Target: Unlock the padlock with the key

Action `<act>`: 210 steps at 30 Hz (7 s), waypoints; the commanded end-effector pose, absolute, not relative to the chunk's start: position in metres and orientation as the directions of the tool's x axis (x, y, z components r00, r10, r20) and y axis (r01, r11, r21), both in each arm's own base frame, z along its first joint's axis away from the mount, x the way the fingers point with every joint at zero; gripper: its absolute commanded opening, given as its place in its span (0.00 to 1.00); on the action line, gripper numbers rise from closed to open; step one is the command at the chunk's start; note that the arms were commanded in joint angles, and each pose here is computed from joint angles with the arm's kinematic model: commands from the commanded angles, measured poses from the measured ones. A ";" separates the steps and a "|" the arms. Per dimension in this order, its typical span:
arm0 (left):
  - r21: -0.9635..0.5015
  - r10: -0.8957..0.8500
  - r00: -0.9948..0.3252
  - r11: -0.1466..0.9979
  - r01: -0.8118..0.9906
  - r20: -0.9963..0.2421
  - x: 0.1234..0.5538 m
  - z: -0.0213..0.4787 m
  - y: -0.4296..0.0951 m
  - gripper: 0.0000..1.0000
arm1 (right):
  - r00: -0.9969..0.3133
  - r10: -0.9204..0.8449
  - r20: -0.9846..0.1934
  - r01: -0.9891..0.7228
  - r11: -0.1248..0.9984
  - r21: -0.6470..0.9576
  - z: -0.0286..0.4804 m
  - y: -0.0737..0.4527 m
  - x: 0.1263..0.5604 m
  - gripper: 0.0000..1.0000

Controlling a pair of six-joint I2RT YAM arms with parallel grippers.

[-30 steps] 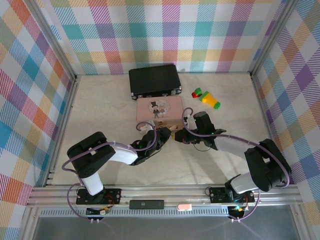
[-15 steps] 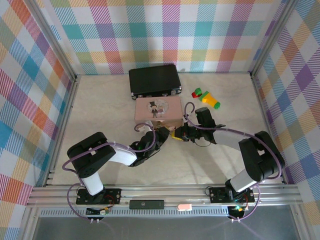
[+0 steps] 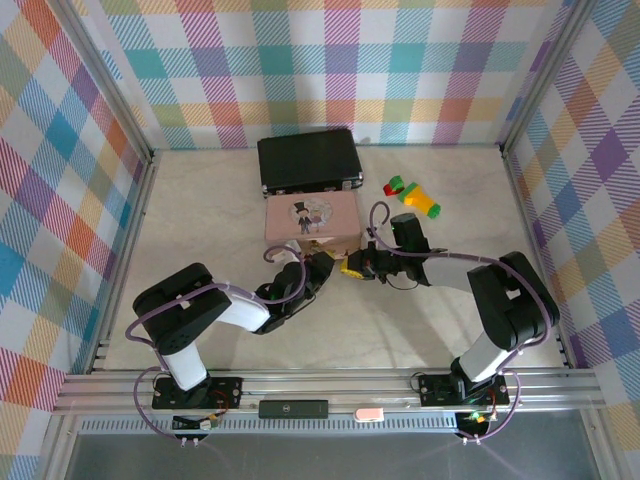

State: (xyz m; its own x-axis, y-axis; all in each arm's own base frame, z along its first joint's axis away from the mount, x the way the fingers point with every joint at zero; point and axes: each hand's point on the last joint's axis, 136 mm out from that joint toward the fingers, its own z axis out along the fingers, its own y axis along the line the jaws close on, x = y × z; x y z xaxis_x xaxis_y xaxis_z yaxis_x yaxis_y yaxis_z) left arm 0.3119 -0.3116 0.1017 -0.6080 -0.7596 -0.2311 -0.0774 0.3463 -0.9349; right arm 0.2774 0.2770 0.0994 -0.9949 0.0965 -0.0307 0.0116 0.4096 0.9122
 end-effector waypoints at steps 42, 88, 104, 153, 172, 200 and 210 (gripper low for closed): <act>-0.990 -0.525 -0.839 0.050 0.134 -0.140 0.267 0.169 -0.386 0.00 | -0.957 0.288 -0.027 0.038 0.220 0.975 0.141 0.294 0.312 0.00; -0.885 -0.558 -0.719 0.431 0.176 -0.415 0.287 0.088 -0.366 0.00 | -0.867 0.190 -0.460 -0.165 0.762 0.626 0.175 0.196 0.290 0.53; -0.848 -0.561 -0.732 0.528 0.044 -0.387 0.279 0.053 -0.341 0.27 | -0.839 0.072 -0.539 -0.215 0.867 0.451 0.150 0.178 0.280 0.57; -0.741 -0.637 -0.637 0.655 -0.151 -0.433 0.272 0.123 -0.166 0.82 | -0.812 -0.466 -0.351 -0.380 0.879 -0.287 0.019 0.271 0.251 0.26; -0.791 -0.653 -0.661 0.594 -0.145 -0.369 0.271 0.113 -0.178 0.80 | -0.794 -0.493 -0.357 -0.418 0.868 -0.269 0.014 0.268 0.245 0.17; -0.877 -0.581 -0.742 0.481 0.019 -0.335 0.293 0.102 -0.274 0.58 | -0.855 -0.368 -0.365 -0.495 0.787 0.368 0.046 0.308 0.264 0.00; -0.867 -0.622 -0.705 0.498 -0.019 -0.342 0.313 0.088 -0.277 0.46 | -0.888 -0.314 -0.336 -0.438 0.798 0.415 0.045 0.303 0.277 0.00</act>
